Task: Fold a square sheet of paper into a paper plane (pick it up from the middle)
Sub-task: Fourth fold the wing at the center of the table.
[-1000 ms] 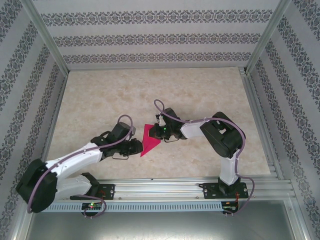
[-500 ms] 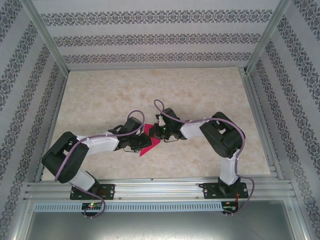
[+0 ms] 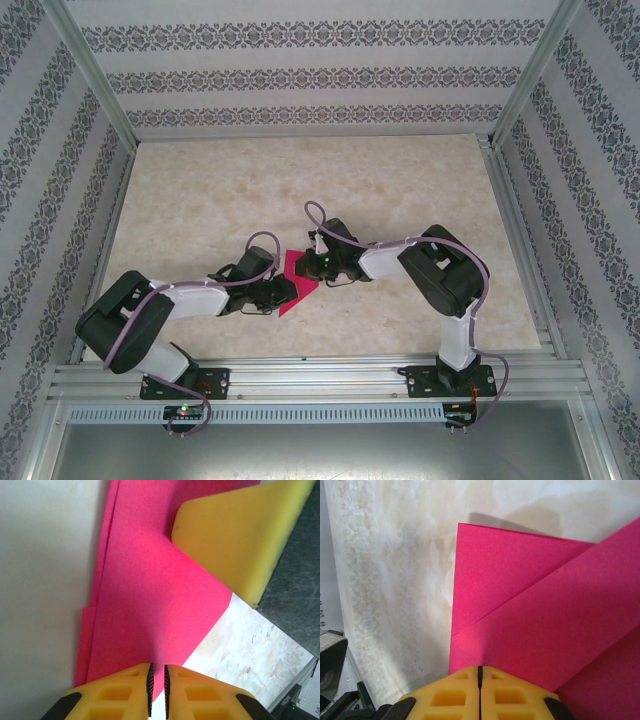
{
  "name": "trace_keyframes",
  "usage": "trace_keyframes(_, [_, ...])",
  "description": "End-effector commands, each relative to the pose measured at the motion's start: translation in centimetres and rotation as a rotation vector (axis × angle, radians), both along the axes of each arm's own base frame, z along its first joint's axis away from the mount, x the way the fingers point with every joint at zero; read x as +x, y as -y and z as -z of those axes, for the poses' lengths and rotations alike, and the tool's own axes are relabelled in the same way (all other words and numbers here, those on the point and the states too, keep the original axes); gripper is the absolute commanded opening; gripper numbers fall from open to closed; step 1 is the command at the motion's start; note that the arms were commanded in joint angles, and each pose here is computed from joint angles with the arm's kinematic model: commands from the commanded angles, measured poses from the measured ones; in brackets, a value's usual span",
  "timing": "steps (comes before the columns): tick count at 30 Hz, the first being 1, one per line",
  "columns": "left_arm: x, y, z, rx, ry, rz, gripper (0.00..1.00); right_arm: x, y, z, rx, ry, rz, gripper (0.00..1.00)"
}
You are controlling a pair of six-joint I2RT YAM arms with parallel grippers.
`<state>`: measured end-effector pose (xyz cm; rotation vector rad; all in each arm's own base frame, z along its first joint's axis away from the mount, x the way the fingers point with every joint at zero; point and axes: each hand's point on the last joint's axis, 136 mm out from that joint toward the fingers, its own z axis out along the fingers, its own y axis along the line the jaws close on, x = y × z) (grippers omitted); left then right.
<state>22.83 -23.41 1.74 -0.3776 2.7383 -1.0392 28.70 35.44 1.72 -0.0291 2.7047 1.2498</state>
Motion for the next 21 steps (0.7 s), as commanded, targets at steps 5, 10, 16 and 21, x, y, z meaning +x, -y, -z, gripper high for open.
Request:
trace_keyframes(5, [-5.0, -3.2, 2.9, 0.091, -0.198, -0.024, 0.19, -1.4, 3.6, 5.4, -0.196, -0.09, 0.052, 0.06])
trace_keyframes(10, [-6.4, -4.3, 2.9, 0.13, -0.224, -0.012, 0.2, -1.3, 3.8, 5.5, -0.201, -0.094, 0.058, 0.06])
trace_keyframes(16, [-9.1, -6.3, 3.8, 0.174, -0.281, -0.016, 0.22, -1.4, 3.8, 5.4, -0.201, -0.098, 0.056, 0.06])
trace_keyframes(21, [-9.9, -6.9, 2.5, 0.184, -0.269, -0.005, 0.23, -1.3, 3.7, 5.3, -0.202, -0.097, 0.062, 0.06])
